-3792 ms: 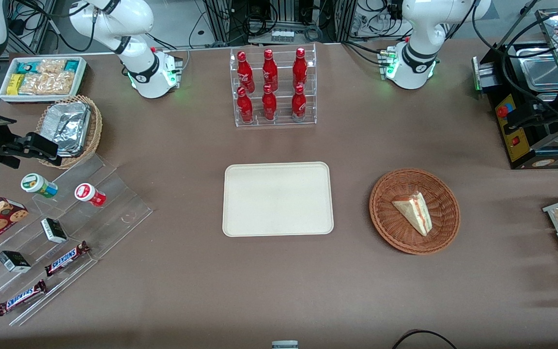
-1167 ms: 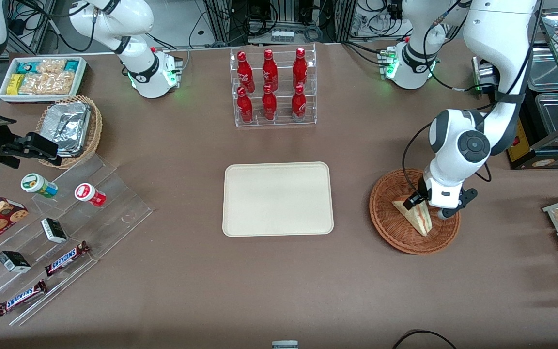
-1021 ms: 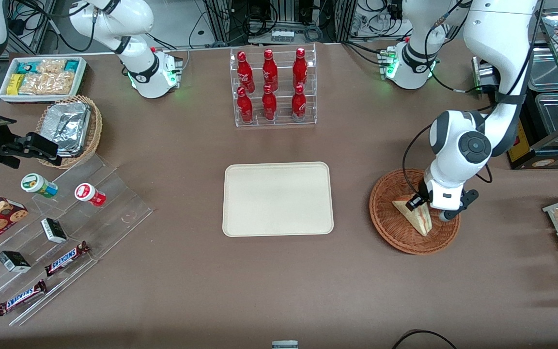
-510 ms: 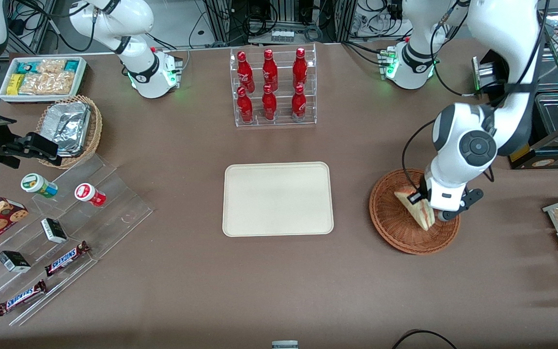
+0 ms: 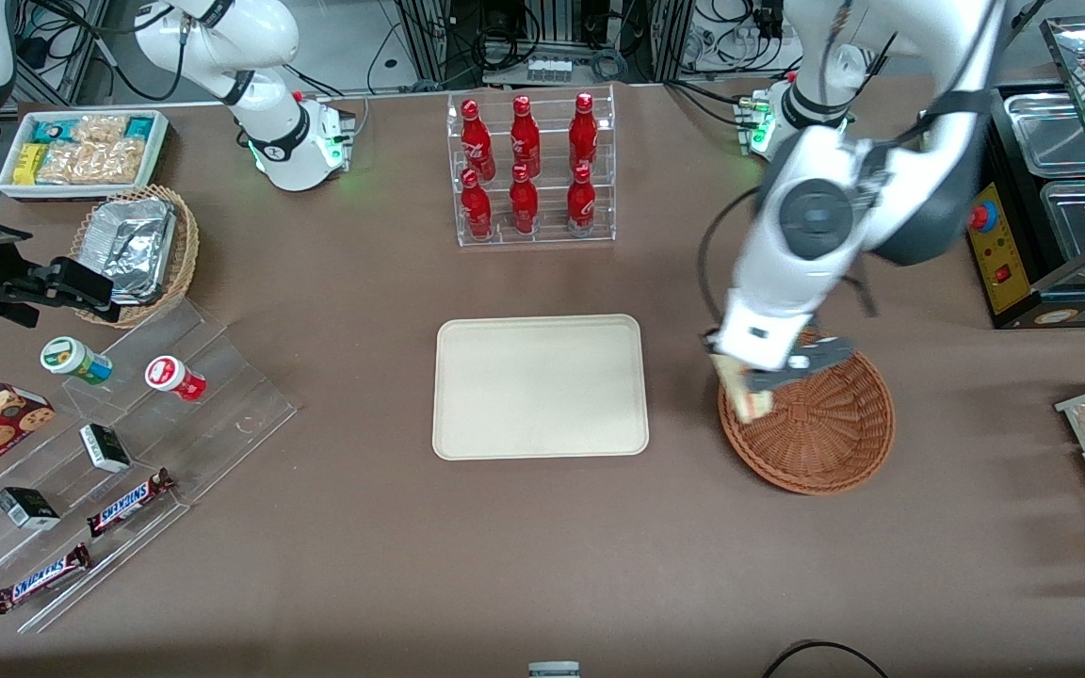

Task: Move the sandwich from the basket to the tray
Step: 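Carry the sandwich over the cream tray and lower it onto the tray, then open the left gripper to release the sandwich on the tray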

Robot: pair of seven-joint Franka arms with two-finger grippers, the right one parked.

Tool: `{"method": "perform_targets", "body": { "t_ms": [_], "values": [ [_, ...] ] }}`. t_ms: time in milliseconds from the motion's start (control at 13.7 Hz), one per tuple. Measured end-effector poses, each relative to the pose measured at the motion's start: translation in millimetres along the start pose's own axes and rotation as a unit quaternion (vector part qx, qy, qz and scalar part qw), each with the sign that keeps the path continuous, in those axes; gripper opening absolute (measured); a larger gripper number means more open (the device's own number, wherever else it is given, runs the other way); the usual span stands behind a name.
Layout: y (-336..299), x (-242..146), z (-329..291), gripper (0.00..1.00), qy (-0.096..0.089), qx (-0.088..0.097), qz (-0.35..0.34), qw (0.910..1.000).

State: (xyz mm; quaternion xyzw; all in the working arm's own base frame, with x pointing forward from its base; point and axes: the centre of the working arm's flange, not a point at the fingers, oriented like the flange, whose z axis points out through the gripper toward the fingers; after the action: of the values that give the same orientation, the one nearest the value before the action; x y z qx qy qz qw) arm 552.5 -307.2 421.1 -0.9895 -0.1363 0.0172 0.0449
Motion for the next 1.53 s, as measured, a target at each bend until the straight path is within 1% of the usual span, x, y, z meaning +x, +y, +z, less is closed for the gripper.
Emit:
{"method": "perform_targets", "body": {
  "t_ms": [146, 292, 365, 583, 729, 875, 948, 1240, 1312, 1458, 1531],
  "values": [
    [55, -18, 18, 0.14, 0.005, -0.003, 0.034, 0.9994],
    [108, -41, 42, 0.14, 0.007, -0.002, 0.058, 0.9983],
    [130, -52, 53, 0.14, 0.011, -0.005, 0.066, 0.9978],
    [180, -81, 84, 0.14, 0.034, -0.037, 0.092, 0.9945],
    [202, -99, 109, 0.14, 0.043, -0.051, 0.099, 0.9928],
    [216, -109, 129, 0.14, 0.05, -0.064, 0.103, 0.9913],
    [219, -110, 135, 0.14, 0.051, -0.065, 0.105, 0.9911],
    [225, -121, 153, 0.14, 0.046, -0.057, 0.113, 0.9909],
    [226, -122, 155, 0.19, 0.046, -0.057, 0.114, 0.9908],
    [226, -120, 152, 0.38, 0.048, -0.059, 0.114, 0.9905],
    [227, -118, 147, 0.49, 0.052, -0.063, 0.113, 0.9903]
  ]
}}
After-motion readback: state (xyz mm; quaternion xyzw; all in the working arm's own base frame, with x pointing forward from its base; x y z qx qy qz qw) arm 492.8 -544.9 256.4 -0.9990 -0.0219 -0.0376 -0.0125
